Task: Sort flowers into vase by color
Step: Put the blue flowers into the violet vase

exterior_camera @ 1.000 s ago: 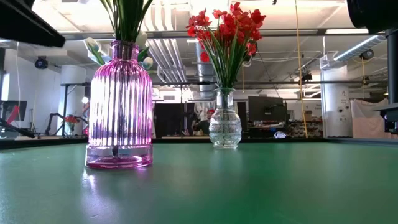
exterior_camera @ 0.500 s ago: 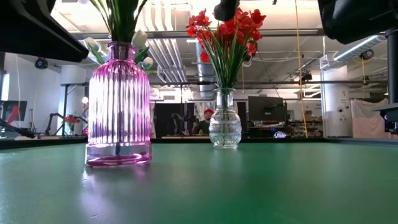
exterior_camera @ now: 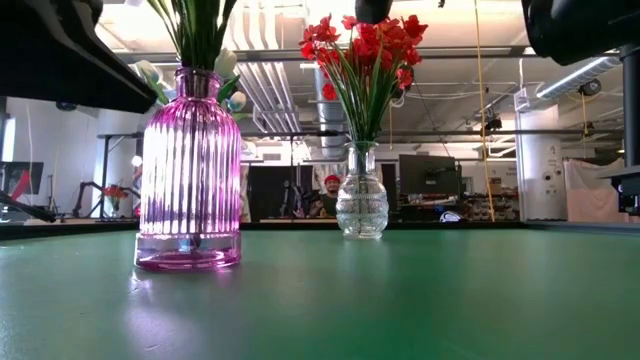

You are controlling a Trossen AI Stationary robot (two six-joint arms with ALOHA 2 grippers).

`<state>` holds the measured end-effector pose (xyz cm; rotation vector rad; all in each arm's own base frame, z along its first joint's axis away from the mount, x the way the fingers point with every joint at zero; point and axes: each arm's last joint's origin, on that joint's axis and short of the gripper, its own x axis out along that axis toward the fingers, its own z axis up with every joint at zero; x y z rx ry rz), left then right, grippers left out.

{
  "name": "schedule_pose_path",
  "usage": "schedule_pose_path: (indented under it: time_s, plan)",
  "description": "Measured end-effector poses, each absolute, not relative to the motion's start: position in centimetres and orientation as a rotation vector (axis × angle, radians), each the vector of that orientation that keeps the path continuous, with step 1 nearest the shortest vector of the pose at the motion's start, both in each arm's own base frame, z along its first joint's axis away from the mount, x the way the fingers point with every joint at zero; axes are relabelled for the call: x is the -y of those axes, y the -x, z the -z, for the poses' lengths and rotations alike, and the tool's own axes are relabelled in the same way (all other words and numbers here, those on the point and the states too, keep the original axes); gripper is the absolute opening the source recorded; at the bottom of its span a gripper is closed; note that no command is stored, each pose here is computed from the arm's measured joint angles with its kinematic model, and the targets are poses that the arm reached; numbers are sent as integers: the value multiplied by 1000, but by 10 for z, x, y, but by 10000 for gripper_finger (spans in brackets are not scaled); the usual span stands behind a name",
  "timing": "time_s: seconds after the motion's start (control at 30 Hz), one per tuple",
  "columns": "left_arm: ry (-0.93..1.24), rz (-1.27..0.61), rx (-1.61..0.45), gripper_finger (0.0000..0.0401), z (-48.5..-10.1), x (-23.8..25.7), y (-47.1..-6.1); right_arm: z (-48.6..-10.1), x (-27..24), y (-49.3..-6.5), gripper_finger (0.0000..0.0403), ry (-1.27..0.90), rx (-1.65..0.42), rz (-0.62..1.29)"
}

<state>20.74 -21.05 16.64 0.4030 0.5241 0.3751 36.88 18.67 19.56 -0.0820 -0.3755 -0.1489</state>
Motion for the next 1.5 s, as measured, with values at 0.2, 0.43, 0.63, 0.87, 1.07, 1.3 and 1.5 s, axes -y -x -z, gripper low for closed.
schedule_pose_path:
  time_s: [0.2,0.43,0.63,0.87,1.07,1.3,1.5]
  plan:
    - [-401,-374,-520,77,-165,211,-210,-196,-185,-370,12,12,383,149]
    - [-400,-361,-504,77,-167,214,-214,-196,-179,-373,12,-28,386,156]
    - [-399,-368,-505,77,-167,212,-216,-195,-178,-374,12,-33,377,157]
    - [-377,-365,-528,77,-166,208,-221,-194,-174,-376,12,-20,364,167]
    - [-360,-359,-526,77,-166,208,-223,-194,-168,-379,12,-63,365,173]
    - [-354,-360,-524,77,-167,208,-223,-189,-167,-382,12,-55,315,170]
    - [-358,-360,-525,77,-167,208,-224,-183,-168,-384,12,-85,256,157]
